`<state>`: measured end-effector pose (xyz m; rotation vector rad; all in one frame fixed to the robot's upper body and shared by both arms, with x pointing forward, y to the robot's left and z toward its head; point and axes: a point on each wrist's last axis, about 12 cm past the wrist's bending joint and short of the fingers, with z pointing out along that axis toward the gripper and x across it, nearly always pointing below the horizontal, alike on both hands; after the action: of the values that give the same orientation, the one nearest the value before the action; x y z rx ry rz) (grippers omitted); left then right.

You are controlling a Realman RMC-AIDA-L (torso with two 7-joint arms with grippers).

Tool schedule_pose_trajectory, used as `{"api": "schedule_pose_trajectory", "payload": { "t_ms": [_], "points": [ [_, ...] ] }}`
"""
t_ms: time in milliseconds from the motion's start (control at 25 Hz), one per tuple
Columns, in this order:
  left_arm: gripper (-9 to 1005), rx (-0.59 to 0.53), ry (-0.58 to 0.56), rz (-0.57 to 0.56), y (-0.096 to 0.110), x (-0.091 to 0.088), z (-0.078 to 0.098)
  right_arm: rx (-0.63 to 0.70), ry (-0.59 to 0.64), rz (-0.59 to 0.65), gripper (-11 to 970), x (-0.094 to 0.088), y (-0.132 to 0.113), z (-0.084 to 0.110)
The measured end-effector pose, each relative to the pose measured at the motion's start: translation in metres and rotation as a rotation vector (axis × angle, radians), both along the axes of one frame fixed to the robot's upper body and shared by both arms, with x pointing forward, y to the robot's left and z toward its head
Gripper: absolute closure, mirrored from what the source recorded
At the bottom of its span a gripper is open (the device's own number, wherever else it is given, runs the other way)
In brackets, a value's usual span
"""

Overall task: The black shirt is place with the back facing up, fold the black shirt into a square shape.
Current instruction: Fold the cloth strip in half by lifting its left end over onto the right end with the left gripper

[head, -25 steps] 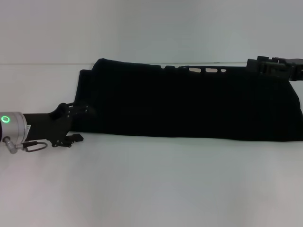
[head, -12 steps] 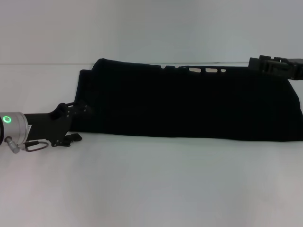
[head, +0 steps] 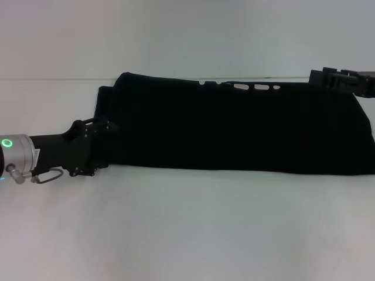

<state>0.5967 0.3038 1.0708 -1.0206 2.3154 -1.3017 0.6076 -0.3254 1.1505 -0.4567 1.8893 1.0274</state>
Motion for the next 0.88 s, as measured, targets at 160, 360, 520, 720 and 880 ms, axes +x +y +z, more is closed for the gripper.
{"api": "schedule_pose_trajectory", "payload": {
  "t_ms": [160, 360, 520, 720, 880],
  "points": [
    [73, 0.01, 0.007, 0.009, 0.003, -0.001, -0.002, 0.006, -0.006, -0.004, 230, 0.0, 0.0, 0.001],
    [75, 0.029, 0.019, 0.029, 0.01, -0.006, -0.006, 0.008, -0.009, -0.008, 230, 0.0, -0.002, 0.001],
    [77, 0.042, 0.021, 0.04, 0.013, -0.007, -0.008, 0.007, -0.009, -0.009, 230, 0.0, -0.002, 0.001],
    [80, 0.051, 0.019, 0.044, 0.013, -0.006, -0.009, 0.008, -0.01, -0.009, 230, 0.0, -0.002, 0.001],
    [81, 0.059, 0.018, 0.052, 0.013, -0.006, -0.01, 0.01, -0.008, -0.01, 230, 0.0, -0.002, 0.001]
  ]
}}
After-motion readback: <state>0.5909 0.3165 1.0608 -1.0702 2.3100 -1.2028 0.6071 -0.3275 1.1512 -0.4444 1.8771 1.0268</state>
